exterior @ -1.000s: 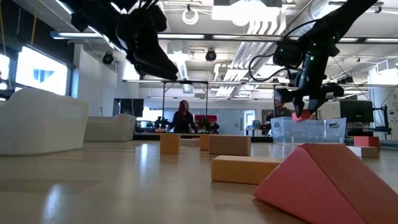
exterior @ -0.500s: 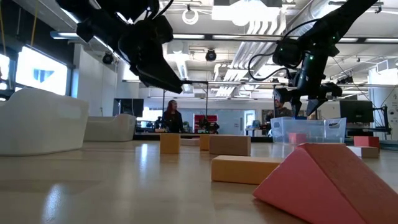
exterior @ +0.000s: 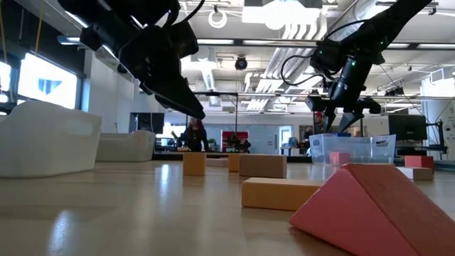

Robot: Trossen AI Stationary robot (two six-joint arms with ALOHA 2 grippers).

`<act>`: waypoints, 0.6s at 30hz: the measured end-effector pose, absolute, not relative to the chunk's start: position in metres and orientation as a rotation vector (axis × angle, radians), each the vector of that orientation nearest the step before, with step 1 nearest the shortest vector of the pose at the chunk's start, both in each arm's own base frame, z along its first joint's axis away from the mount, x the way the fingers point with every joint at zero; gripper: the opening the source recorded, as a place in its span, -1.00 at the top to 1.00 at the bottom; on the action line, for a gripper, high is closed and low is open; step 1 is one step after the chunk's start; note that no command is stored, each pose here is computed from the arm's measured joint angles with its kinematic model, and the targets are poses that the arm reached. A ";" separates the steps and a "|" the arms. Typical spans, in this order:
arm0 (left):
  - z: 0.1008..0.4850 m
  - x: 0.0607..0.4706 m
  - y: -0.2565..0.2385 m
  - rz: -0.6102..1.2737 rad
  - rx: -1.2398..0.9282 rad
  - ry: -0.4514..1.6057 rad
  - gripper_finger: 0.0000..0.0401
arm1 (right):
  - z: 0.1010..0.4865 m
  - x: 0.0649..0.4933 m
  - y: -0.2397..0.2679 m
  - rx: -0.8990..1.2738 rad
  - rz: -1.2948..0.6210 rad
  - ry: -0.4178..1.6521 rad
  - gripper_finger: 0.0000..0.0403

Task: Sort & place blocks by color
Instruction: Put the yellow block into the gray bin

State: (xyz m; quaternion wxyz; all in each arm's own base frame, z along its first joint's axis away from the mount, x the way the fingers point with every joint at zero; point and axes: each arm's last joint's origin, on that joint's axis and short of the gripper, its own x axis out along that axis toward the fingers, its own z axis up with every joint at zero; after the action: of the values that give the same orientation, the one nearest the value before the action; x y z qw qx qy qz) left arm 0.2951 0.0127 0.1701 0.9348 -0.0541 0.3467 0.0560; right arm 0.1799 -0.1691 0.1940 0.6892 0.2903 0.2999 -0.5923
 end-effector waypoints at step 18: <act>0.129 0.305 0.011 0.119 -0.119 0.823 0.02 | 0.197 0.184 -0.172 0.630 -1.266 0.638 0.10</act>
State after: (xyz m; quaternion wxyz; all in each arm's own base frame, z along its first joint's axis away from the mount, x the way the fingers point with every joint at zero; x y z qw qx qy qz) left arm 0.3050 0.0110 0.1295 0.9130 -0.0576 0.3997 0.0577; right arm 0.1843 -0.1715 0.1971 0.7140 0.2843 0.2878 -0.5714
